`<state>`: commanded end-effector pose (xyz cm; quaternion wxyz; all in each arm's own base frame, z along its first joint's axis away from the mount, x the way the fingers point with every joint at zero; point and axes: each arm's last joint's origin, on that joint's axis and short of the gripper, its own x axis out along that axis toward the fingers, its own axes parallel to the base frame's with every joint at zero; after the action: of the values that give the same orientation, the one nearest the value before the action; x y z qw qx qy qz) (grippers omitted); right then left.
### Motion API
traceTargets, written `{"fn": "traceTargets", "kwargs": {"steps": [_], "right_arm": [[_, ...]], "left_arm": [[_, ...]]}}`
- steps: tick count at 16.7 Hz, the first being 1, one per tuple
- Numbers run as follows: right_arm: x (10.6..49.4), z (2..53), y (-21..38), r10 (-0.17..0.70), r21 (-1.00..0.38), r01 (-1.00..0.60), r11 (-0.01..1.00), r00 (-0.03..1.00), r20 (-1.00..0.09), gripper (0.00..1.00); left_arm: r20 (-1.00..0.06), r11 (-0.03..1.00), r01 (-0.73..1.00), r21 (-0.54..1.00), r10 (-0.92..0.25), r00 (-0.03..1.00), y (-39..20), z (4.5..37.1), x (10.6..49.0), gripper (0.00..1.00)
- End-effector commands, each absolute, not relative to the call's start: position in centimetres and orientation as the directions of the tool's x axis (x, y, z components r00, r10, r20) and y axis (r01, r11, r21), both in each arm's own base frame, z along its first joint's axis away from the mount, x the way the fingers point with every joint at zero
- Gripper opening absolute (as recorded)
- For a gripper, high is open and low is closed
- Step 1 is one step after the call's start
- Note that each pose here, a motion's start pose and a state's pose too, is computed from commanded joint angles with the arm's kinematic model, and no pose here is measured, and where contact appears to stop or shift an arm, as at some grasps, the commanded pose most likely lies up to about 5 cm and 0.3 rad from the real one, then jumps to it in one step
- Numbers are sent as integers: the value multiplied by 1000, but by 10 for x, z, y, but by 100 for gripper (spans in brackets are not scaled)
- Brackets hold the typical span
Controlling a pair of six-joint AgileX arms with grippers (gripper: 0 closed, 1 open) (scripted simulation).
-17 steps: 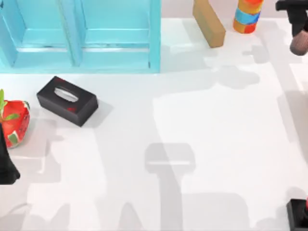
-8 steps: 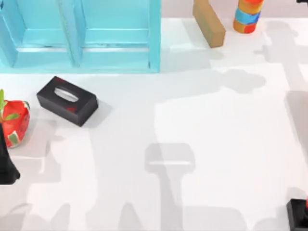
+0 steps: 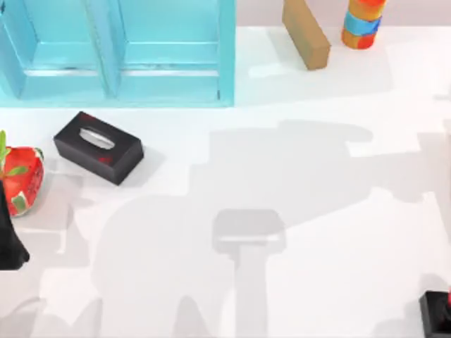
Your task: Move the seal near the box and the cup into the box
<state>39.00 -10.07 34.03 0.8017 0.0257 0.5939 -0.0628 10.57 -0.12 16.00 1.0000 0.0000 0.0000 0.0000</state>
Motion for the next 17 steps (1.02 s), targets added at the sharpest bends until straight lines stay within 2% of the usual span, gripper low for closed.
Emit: {"fn": "traceTargets", "kwargs": {"steps": [4, 10, 14, 17], "right_arm": [[326, 330, -131, -84, -54, 124, 991, 254, -964, 0], [244, 275, -147, -51, -43, 61, 997, 155, -987, 0], [212, 245, -145, -20, -19, 16, 1000, 106, -994, 0], [206, 240, -144, -17, -17, 4, 1000, 103, -995, 0]], "left_arm": [[0, 1000, 0, 0, 0, 1000, -1, 160, 106, 100], [0, 1000, 0, 0, 0, 1000, -1, 160, 106, 100], [0, 1000, 0, 0, 0, 1000, -1, 160, 106, 100], [0, 1000, 0, 0, 0, 1000, -1, 160, 106, 100]]}}
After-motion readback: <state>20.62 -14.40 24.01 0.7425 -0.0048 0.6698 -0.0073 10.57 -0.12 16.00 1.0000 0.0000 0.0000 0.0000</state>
